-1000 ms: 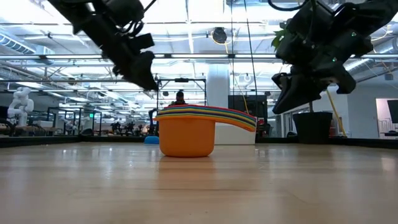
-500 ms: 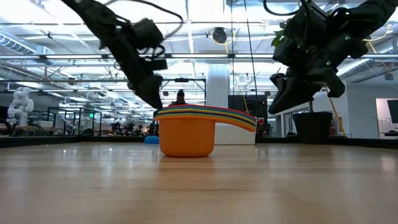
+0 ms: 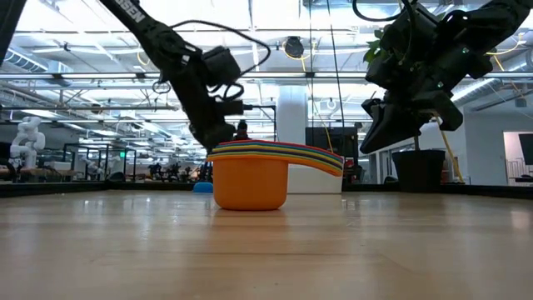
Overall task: Nest measuring cups in basket
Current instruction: Stack the blue measuring cup into the red measuring cup
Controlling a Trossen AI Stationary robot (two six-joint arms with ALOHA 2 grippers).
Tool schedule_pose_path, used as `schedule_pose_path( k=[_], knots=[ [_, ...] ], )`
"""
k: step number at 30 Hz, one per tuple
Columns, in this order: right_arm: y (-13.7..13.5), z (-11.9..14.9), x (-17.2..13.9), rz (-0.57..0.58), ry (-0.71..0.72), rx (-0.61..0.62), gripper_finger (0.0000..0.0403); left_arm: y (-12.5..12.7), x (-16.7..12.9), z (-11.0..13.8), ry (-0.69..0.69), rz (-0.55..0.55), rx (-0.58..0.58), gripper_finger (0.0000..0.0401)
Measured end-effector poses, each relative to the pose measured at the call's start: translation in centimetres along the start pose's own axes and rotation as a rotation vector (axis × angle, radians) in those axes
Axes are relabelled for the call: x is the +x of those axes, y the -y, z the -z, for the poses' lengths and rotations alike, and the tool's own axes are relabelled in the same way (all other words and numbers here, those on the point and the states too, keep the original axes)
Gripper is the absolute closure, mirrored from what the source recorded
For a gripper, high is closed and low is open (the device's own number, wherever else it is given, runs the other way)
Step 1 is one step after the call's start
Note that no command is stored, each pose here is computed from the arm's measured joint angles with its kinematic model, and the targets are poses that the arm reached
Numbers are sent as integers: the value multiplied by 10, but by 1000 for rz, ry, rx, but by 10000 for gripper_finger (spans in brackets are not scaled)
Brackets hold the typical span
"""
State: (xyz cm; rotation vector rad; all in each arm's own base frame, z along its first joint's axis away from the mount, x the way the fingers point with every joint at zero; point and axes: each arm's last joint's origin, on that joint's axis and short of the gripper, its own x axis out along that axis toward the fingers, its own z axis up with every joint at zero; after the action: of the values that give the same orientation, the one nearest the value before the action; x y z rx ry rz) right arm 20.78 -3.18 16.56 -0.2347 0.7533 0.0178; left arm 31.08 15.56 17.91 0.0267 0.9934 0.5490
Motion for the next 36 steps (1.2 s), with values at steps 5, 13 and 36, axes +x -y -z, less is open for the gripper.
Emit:
schedule_pose_path(
  k=[5, 13, 36],
  knots=[
    [0, 0, 0, -1, 2, 21, 390, -6, 18, 9, -69, -55, -77, 158],
    [0, -1, 0, -1, 10, 29, 390, -4, 23, 14, -108, -101, -156, 164],
    [2, -6, 0, 14, 62, 48, 390, 9, 22, 1, 19, -92, -204, 171]
  ],
)
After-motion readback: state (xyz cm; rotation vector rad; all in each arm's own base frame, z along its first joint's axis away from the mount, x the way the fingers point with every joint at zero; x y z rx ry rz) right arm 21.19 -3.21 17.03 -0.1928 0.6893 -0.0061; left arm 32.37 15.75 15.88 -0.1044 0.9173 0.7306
